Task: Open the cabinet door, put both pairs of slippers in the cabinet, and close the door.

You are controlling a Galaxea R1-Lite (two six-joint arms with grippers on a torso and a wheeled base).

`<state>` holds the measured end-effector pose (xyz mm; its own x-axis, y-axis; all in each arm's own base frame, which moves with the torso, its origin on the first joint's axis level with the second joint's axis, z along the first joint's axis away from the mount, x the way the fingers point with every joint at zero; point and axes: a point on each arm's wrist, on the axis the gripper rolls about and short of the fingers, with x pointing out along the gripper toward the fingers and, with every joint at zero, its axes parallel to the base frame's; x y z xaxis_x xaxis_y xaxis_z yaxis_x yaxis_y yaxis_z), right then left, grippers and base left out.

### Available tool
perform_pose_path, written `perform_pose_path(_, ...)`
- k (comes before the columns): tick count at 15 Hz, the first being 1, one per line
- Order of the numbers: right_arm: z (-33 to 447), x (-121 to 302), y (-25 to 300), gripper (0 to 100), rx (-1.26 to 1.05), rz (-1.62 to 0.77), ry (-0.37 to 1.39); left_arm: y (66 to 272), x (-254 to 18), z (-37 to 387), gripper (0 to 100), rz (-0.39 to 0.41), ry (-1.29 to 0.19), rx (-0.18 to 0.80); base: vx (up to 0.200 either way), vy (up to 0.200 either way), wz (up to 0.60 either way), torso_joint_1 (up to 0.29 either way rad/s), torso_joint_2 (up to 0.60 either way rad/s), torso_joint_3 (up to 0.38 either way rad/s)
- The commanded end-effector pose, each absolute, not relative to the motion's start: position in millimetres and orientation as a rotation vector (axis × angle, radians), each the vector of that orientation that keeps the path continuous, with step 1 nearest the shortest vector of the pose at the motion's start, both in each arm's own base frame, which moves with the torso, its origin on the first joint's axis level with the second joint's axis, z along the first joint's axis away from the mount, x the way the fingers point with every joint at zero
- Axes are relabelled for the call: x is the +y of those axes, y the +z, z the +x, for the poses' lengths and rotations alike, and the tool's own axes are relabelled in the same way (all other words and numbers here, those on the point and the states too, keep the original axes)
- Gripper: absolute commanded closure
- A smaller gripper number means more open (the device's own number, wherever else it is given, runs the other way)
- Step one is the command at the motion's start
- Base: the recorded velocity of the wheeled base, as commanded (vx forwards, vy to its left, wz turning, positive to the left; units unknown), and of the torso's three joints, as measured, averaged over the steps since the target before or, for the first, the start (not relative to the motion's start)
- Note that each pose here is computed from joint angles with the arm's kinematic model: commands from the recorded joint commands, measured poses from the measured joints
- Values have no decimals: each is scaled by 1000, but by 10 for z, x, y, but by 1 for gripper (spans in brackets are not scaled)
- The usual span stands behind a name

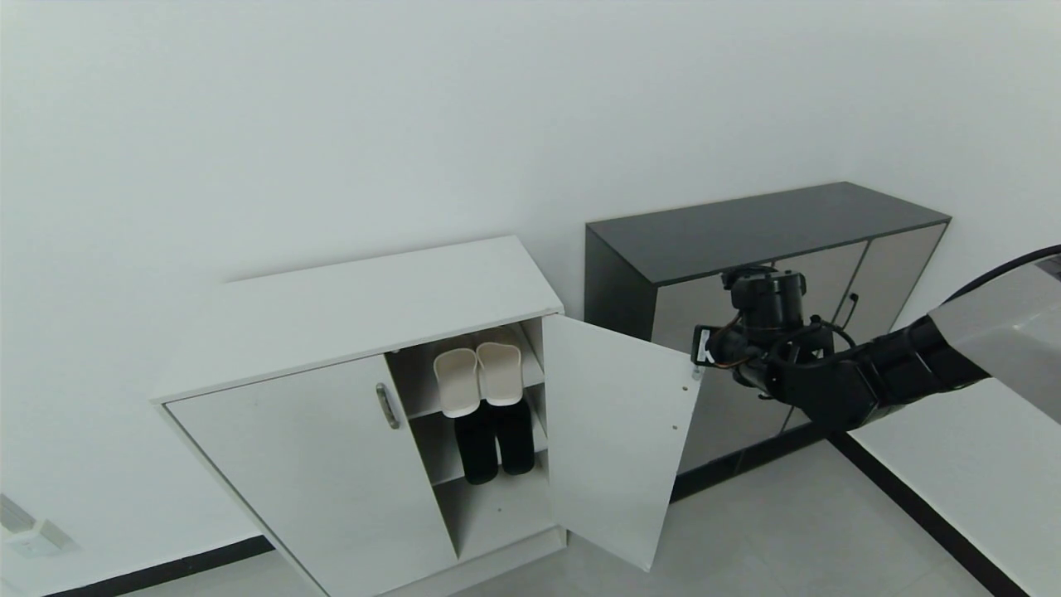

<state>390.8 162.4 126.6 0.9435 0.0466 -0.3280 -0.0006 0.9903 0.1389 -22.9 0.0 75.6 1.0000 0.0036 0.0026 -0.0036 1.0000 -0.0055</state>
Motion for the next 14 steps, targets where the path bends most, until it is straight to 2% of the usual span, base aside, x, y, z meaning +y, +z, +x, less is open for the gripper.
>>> perform_pose_path(1,3958,1643,1187,100,349,138,20,756,0,-228,100,-6,5,-2,0,0,0,0,0,0)
perform_pose_path(7,4039,1680,1017,100,363,134,25,756,0,-228,100,-6,5,-2,0,0,0,0,0,0)
perform_pose_path(14,3978,1718,1009,100,373,125,36,756,0,-228,100,-6,5,-2,0,0,0,0,0,0)
